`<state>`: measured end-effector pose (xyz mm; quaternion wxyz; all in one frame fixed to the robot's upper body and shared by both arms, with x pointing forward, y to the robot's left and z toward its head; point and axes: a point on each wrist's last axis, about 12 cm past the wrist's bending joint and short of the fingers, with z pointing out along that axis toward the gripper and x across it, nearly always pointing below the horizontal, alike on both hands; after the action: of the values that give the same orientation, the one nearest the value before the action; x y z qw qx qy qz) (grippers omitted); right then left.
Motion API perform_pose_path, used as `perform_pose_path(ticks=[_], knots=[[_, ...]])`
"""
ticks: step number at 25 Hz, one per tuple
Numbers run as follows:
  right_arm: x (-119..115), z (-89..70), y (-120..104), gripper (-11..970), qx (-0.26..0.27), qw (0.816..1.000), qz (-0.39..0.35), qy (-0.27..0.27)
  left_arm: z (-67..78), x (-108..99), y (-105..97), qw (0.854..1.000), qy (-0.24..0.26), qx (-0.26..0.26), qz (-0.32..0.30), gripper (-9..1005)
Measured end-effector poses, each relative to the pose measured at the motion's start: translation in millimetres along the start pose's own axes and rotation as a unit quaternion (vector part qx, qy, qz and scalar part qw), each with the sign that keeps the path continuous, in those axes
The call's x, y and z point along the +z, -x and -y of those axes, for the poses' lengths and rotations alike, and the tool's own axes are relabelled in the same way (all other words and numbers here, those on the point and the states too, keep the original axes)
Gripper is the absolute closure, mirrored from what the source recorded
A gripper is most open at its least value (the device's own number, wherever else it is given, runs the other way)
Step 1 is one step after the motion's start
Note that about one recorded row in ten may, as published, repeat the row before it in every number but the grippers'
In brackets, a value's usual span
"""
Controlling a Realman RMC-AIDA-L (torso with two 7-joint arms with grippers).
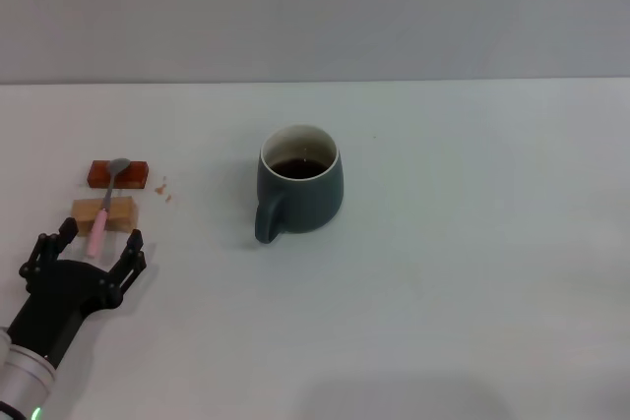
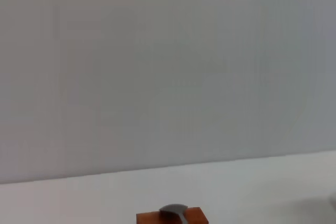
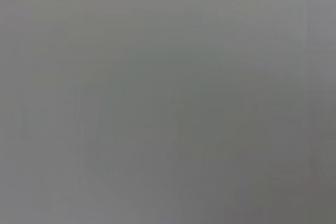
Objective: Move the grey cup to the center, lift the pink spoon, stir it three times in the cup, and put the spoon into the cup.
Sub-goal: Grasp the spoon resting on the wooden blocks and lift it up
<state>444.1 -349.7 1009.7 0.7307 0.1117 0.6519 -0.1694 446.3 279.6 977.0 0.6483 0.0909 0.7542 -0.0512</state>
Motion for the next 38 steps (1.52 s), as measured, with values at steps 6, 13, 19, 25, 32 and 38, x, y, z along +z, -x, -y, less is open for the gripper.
perform_pose_path(ticks=[6,13,19,25,32,38], knots=[[-3.2,0.8,-0.6,960,0.0,1.0,-0.001,-0.001,-2.4,2.0,0.4,1.0,0.011,0.004,-0.001,219],[-5.3,0.4,-0.9,960,0.001,1.0,-0.001,0.0,-6.5,3.2,-1.1,1.0,0.021,0.001,-0.01,225],[-7.6,0.7,-0.6,959,0.003,1.0,0.0,-0.002,-4.8,5.0,-0.3,1.0,0.017,0.002,-0.009,230],[-8.3,0.9,-0.6,959,0.004,1.0,0.0,-0.003,-4.3,7.0,0.8,1.0,0.014,0.003,-0.007,235],[-8.4,0.9,-0.6,959,0.004,1.0,0.0,-0.003,-4.0,9.9,2.5,1.0,0.011,0.005,-0.005,241],[-8.4,0.9,-0.6,960,0.004,1.0,0.0,-0.003,-3.5,11.1,0.0,1.0,0.011,0.002,-0.02,246]])
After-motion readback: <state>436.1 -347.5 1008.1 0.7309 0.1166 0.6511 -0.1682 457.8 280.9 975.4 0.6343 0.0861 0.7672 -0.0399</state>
